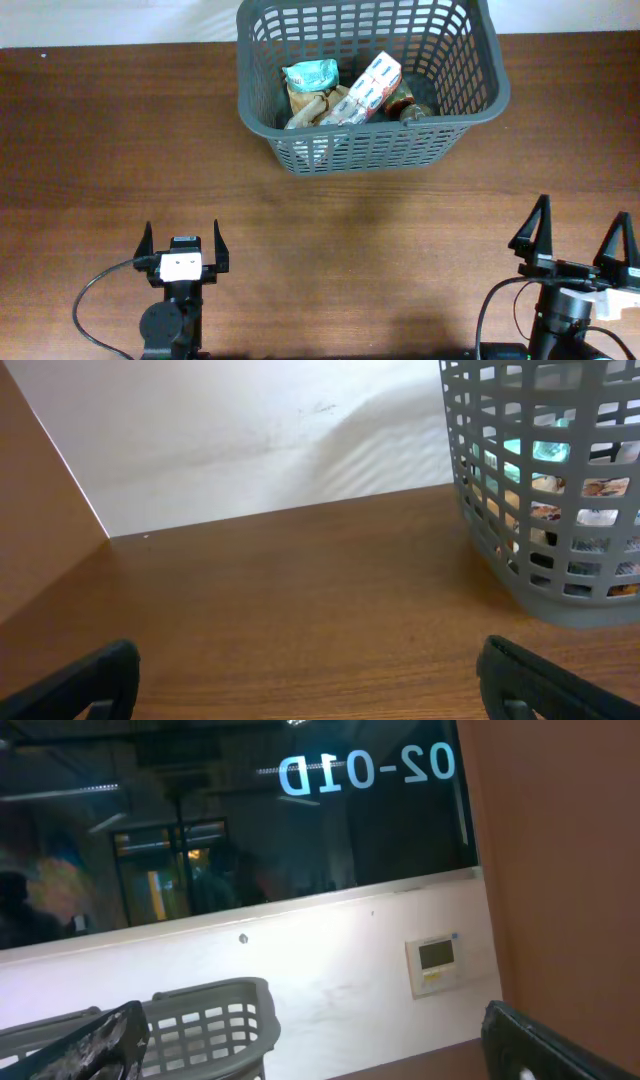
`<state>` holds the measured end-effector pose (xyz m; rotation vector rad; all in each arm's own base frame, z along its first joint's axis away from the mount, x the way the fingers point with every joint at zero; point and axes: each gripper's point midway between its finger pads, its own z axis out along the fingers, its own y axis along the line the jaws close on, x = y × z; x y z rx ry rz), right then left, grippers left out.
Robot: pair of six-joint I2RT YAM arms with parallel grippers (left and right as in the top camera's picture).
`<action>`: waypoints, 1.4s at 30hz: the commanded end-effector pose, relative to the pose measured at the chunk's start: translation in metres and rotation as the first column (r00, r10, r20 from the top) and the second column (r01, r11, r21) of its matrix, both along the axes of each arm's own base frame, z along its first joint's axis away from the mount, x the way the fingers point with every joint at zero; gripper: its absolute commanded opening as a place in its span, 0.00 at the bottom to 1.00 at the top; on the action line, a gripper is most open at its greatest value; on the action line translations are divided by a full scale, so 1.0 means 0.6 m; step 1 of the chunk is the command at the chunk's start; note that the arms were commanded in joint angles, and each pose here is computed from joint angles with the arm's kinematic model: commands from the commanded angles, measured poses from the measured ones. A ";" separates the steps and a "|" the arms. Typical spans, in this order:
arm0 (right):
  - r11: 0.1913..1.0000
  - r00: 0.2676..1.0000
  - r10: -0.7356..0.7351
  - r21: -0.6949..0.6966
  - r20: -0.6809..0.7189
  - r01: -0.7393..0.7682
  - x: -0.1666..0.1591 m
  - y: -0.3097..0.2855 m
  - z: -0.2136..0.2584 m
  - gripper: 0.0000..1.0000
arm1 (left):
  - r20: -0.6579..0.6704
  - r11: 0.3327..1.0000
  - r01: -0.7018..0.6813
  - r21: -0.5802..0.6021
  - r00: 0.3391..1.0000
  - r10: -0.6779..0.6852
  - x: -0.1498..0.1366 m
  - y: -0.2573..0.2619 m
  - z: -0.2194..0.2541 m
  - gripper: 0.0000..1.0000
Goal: Pack container
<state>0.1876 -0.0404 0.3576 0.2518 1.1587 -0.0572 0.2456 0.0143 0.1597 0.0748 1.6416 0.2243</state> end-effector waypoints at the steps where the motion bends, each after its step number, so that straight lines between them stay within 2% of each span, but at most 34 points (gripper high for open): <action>1: 1.000 1.000 0.021 0.001 0.010 -0.021 -0.001 0.007 -0.008 0.99 | 0.003 1.000 -0.020 -0.001 1.000 0.020 -0.001 0.007 0.000 0.99; 14: 0.997 0.994 0.074 0.000 -0.084 -0.074 0.036 0.024 -0.079 0.99 | 0.003 1.000 -0.020 -0.001 1.000 0.020 -0.001 0.007 0.000 0.99; 20: 0.979 0.980 0.106 -0.154 -0.169 -0.133 0.056 0.052 -0.121 0.99 | 0.003 1.000 -0.020 -0.001 1.000 0.020 -0.001 0.007 0.000 0.99; 42: 0.973 0.935 0.093 -0.168 -0.343 -0.158 0.097 0.054 -0.273 0.99 | 0.003 1.000 -0.020 -0.001 1.000 0.020 -0.001 0.007 0.000 0.99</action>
